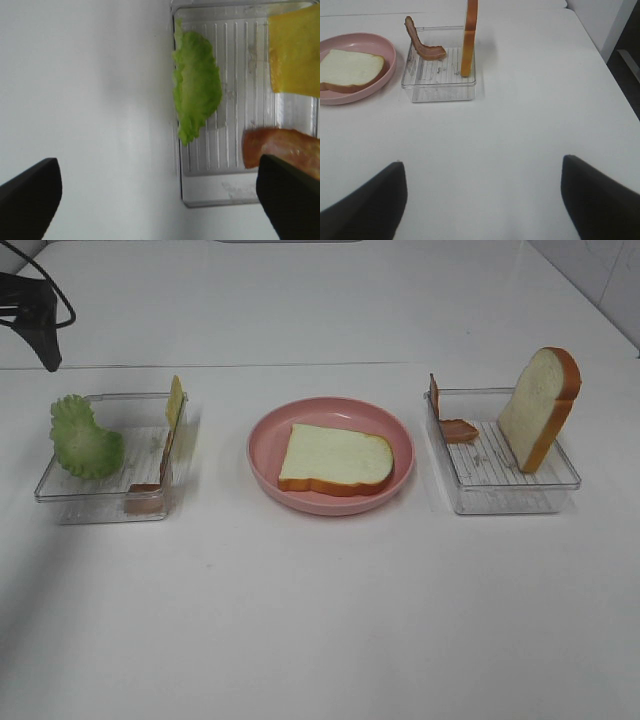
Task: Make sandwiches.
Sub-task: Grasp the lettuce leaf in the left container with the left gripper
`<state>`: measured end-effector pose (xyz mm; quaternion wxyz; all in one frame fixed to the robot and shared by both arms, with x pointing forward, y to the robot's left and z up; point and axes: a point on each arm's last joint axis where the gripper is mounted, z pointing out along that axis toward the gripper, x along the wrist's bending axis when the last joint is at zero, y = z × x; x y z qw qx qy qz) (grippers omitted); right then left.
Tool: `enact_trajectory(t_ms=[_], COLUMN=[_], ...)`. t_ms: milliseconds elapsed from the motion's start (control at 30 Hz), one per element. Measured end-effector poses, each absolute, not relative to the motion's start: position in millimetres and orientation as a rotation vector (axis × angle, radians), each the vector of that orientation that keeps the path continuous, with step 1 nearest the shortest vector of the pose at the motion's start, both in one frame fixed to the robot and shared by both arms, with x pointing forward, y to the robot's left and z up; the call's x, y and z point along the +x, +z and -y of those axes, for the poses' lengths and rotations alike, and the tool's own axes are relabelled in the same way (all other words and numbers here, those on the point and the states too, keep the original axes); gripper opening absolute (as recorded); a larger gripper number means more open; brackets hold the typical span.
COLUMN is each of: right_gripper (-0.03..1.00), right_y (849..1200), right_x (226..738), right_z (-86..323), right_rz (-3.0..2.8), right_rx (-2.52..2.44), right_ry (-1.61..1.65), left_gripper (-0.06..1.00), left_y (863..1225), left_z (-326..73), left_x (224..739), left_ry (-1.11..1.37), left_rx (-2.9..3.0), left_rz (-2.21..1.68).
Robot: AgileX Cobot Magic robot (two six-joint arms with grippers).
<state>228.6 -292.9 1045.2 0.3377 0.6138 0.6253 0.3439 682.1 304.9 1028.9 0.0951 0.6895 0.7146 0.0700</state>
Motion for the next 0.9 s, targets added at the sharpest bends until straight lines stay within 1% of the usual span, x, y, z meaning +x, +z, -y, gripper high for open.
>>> enact_trajectory(t_ms=[67,133,167,233,333,500,700,767,800,833,867,900], right_gripper=[0.76,0.76,0.76,0.76,0.76,0.76,0.76,0.76,0.76,0.76,0.76,0.76], right_y=[1045.2,1045.2,1045.2,1045.2,1045.2,1045.3,1045.3,1045.3,1045.3,1045.3,1045.3,1045.3], right_x=[228.6,228.6,228.6,228.6,228.6,228.7,228.7,228.7,228.7,228.7,228.7,228.7], right_z=[292.9,292.9,292.9,292.9,292.9,292.9,292.9,292.9,292.9,292.9,292.9,292.9], right_rz=[-1.629,-1.629,-1.629,-1.629,-1.629,-1.628,-1.628,-1.628,-1.628,-1.628,-1.628,-1.628], right_rx=[1.599,1.599,1.599,1.599,1.599,1.598,1.598,1.598,1.598,1.598,1.598,1.598], right_ry=[0.896,0.897,0.897,0.897,0.897,0.897,0.897,0.897,0.897,0.897,0.897,0.897], left_gripper=[0.99,0.99,0.99,0.98,0.98,0.98,0.96,0.89,0.81,0.81,0.75,0.63], left_y=[1021.8,1000.8,1000.8,986.7,978.4,950.3,940.1,940.7,940.6,940.6,940.6,940.6], left_z=[-305.0,-305.3,-305.3,-303.4,-300.1,-284.2,-276.9,-276.7,-277.2,-277.2,-277.8,-278.4], left_x=[688.5,705.7,705.7,713.4,716.4,721.3,722.0,722.3,722.3,722.3,722.3,722.3], left_ry=[0.201,0.184,0.184,0.166,0.152,0.091,0.068,0.074,0.08,0.08,0.087,0.095], left_rx=[2.047,2.056,2.056,2.069,2.084,2.15,2.178,2.181,2.185,2.185,2.19,2.195], left_rz=[-2.122,-2.132,-2.132,-2.136,-2.135,-2.129,-2.123,-2.121,-2.121,-2.121,-2.122,-2.123])
